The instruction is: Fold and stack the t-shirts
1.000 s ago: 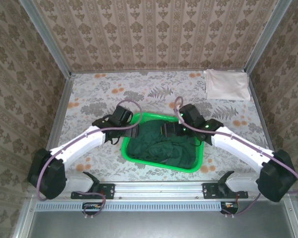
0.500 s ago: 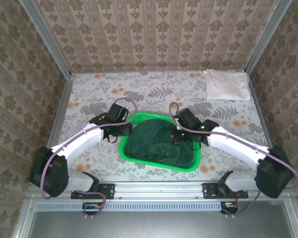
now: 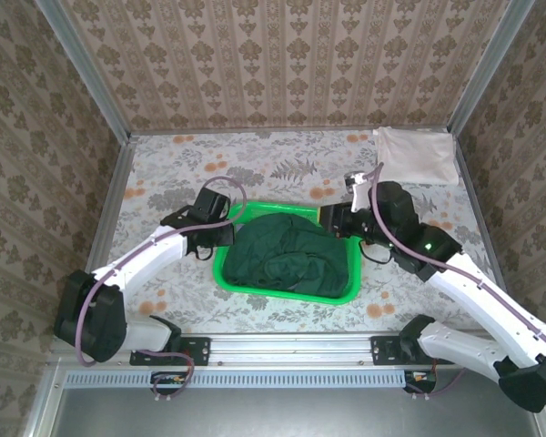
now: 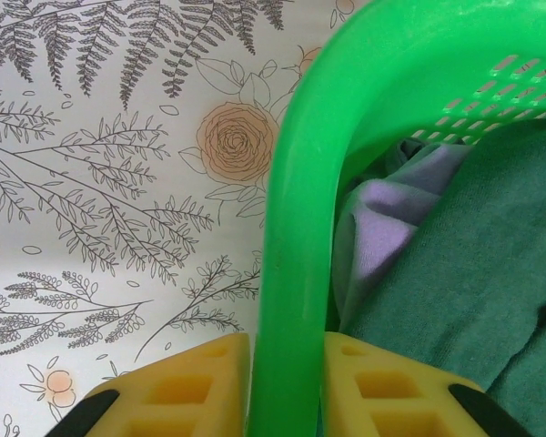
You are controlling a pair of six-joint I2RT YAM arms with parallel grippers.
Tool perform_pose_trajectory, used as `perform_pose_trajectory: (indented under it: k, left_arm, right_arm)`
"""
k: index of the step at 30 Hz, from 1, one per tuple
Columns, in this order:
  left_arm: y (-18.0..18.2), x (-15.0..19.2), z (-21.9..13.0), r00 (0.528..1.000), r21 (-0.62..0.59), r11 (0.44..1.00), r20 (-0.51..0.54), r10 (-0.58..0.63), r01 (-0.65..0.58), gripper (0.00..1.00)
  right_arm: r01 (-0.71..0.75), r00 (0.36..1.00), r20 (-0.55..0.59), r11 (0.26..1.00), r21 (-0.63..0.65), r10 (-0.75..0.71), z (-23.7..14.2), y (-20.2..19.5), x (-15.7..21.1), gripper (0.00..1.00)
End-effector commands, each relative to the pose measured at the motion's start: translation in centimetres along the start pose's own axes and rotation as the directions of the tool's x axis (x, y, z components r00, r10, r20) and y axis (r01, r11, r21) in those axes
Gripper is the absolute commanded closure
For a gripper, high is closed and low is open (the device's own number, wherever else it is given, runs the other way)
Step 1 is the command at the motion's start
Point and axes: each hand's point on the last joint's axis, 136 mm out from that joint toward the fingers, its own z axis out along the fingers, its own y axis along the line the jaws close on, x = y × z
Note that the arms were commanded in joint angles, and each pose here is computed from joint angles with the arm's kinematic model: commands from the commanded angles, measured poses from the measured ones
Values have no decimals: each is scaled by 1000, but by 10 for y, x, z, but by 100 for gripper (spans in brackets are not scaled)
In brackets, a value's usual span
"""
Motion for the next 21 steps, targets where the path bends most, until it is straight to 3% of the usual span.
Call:
perform_pose_trajectory:
  k: [1, 4, 9, 10, 11, 14, 15, 16, 21]
  left_arm:
    - [9, -1, -1, 999, -24, 999, 23, -35, 36, 76]
    - [7, -2, -2, 999, -17, 999, 24, -44, 44, 79]
    - [9, -5, -9, 997, -22, 998, 50, -62, 63, 81]
    - [10, -6, -10, 996, -26, 997, 58, -68, 70, 82]
    - [12, -7, -12, 995, -33, 996, 68, -78, 80, 83]
    - [20, -10, -16, 990, -64, 992, 94, -103, 109, 87]
    - [23, -11, -18, 989, -76, 990, 99, -112, 120, 88]
    - [25, -11, -19, 988, -86, 988, 102, -120, 129, 89]
    - [41, -13, -23, 977, -153, 971, 134, -164, 184, 94]
  right_arm:
    - [43, 948, -317, 985, 164, 11, 31, -41, 79, 38]
    - [88, 925, -381, 973, 216, 1, 49, -56, 103, 24]
    - [150, 890, -454, 965, 216, -37, 70, -52, 121, 26]
    - [165, 879, -474, 962, 219, -42, 75, -52, 125, 31]
    - [178, 869, -493, 955, 236, -40, 79, -55, 128, 41]
    - [186, 879, -476, 946, 267, -38, 82, -58, 120, 85]
    - [174, 895, -443, 952, 251, -46, 80, -51, 112, 95]
    - [162, 912, -406, 961, 225, -59, 78, -43, 102, 100]
    - [141, 989, -58, 980, 137, -134, 32, 1, 12, 100]
